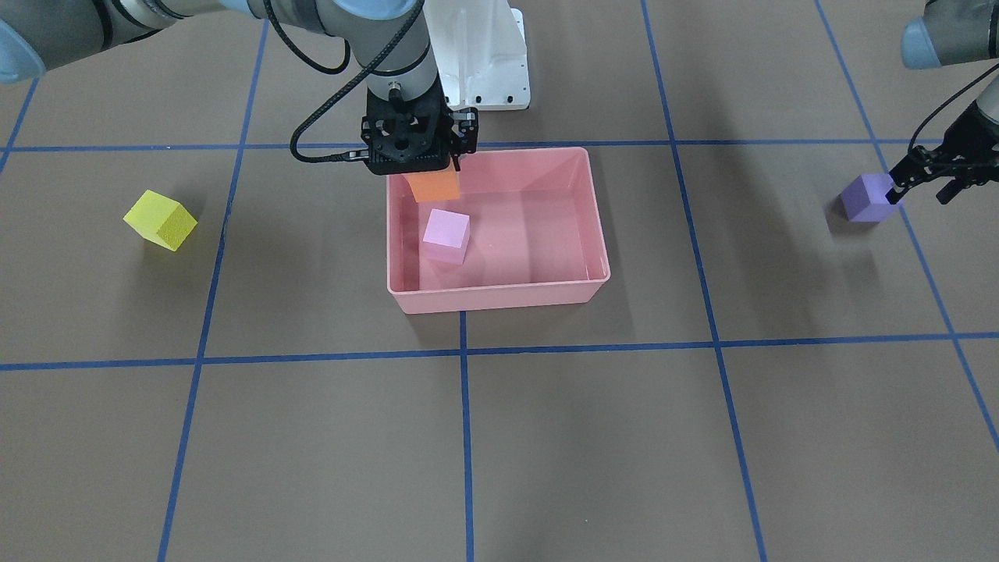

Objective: Place blocks into pink bin with both arms
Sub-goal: 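Carry the orange cube into the bin with the right gripper and release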

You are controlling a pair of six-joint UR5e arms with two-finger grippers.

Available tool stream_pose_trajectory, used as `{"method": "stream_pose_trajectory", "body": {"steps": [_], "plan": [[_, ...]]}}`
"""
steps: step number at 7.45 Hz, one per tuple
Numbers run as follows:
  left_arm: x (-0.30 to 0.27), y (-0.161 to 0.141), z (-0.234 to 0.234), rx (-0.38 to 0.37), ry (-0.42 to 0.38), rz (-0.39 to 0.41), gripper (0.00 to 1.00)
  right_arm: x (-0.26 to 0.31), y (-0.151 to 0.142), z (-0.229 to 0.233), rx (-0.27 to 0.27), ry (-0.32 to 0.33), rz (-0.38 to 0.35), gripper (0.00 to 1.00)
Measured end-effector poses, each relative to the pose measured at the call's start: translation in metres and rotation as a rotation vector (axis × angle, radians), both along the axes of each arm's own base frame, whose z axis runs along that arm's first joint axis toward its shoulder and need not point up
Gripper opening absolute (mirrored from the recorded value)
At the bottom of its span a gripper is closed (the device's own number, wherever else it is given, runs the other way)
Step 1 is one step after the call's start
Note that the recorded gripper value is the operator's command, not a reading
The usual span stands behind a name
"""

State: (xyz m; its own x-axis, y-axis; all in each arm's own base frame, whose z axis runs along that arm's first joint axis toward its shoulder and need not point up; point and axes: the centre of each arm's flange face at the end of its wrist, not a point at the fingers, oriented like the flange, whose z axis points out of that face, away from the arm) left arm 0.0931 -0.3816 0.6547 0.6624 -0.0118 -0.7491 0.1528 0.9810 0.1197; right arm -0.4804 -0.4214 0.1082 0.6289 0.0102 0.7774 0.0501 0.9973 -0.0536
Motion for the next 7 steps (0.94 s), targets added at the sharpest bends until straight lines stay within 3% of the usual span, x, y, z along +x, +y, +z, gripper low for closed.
{"method": "stream_pose_trajectory", "body": {"steps": [7], "plan": [[0.042, 0.013, 0.005, 0.011, -0.053, 0.038, 1.00, -0.008, 0.000, -0.002, 0.016, -0.019, -0.005, 0.00]]}}
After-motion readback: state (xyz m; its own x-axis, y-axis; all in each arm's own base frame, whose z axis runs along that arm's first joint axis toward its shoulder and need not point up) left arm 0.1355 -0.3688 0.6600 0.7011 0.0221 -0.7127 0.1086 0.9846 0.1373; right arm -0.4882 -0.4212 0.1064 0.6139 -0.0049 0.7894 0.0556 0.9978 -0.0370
